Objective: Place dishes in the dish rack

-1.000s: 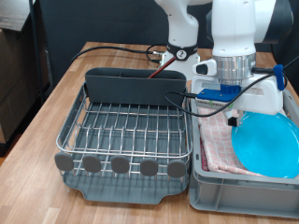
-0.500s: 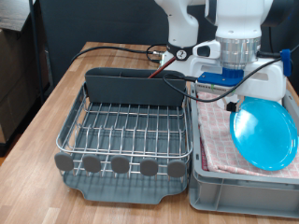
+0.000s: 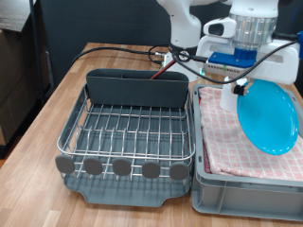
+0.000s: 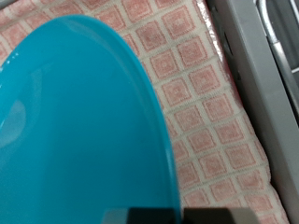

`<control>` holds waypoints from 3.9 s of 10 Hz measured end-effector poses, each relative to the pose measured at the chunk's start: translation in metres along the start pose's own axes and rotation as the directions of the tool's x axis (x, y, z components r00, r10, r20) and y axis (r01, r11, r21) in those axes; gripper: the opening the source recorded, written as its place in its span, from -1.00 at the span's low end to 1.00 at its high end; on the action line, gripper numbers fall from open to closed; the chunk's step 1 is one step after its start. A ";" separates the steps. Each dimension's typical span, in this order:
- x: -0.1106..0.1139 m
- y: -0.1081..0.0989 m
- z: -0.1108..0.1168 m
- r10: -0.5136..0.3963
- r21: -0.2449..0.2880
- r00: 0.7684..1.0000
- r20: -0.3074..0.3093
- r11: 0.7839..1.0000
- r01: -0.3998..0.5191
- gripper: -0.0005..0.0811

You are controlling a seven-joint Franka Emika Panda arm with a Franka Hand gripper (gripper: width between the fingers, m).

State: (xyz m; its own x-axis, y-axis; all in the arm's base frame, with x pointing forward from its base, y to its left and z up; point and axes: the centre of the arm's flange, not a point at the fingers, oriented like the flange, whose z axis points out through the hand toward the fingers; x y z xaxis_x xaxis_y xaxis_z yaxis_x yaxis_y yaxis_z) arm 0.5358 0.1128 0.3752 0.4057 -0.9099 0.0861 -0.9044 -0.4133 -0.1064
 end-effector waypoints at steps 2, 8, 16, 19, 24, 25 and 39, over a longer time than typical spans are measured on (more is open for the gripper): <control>-0.007 0.000 -0.018 -0.037 -0.011 0.999 -0.014 0.999 0.037 -0.94; 0.024 0.011 -0.034 -0.142 -0.144 0.968 -0.207 0.983 0.113 -0.94; 0.136 0.067 -0.073 -0.466 -0.269 0.828 -0.311 0.879 0.393 -0.94; 0.141 0.069 -0.069 -0.412 -0.255 0.851 -0.325 0.905 0.341 -0.94; 0.202 0.109 -0.060 -0.522 -0.326 0.753 -0.400 0.849 0.416 -0.94; 0.215 0.119 -0.058 -0.545 -0.339 0.729 -0.414 0.836 0.432 -0.94; 0.238 0.120 -0.026 -0.746 -0.475 0.483 -0.458 0.665 0.576 -0.94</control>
State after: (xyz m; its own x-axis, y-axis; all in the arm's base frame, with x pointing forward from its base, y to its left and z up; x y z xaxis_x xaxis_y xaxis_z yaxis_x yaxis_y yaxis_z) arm 0.5201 -0.1525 0.4084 0.8100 -0.1157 0.5749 -0.4308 -0.7825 0.4495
